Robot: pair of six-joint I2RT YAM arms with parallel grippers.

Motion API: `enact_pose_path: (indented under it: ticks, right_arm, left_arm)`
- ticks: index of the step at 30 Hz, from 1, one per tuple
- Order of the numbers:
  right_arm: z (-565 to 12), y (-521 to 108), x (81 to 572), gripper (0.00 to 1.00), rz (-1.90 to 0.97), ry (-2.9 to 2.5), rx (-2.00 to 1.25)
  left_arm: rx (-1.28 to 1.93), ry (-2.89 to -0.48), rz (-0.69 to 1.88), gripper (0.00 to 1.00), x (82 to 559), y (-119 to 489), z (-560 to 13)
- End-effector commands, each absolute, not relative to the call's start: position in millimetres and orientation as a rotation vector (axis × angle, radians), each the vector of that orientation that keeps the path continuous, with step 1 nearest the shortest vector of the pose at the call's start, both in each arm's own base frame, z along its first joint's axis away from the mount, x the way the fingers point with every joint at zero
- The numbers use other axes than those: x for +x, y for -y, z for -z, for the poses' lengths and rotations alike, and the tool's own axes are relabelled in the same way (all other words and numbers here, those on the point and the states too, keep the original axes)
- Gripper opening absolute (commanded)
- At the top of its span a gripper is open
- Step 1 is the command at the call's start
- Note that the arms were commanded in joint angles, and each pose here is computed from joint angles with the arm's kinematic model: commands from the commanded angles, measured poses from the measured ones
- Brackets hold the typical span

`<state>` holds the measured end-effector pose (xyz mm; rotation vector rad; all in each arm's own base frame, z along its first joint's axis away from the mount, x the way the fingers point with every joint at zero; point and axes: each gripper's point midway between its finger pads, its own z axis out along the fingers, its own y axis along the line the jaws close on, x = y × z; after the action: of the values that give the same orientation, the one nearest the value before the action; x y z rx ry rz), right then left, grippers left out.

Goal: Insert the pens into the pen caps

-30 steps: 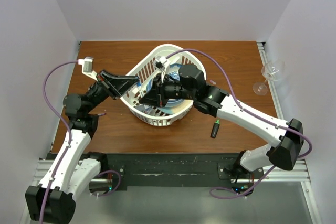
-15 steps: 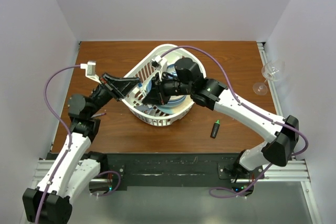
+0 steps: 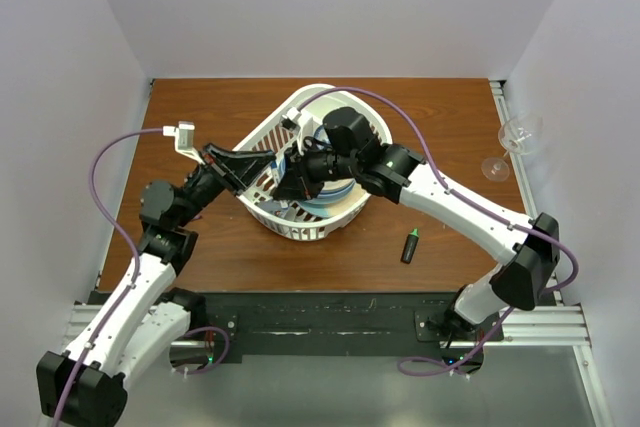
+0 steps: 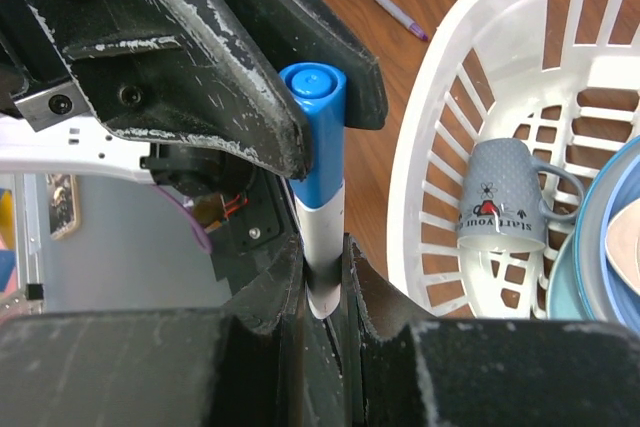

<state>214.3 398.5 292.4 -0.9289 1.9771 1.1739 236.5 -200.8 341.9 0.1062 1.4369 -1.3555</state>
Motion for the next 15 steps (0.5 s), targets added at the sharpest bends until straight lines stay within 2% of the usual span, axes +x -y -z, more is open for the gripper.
enact_pose_path:
  ticks: [1,8,15]
  right_arm:
    - [-500.5,-371.3,281.6,0.00,-1.062,-1.267,-0.627]
    - [-508.5,-356.3,274.8,0.00,-1.118,-1.214,-0.619]
    - [-525.1,-352.0,262.3,0.00,-1.168,-1.135,-0.671]
  left_arm:
    - [0.415,-1.839,1.637,0.00,154.1,236.3,-251.4]
    - [0.527,-1.773,1.713,0.00,132.7,237.6,-263.8]
    - [0.528,-1.818,1.796,0.00,119.9,239.6,-264.2]
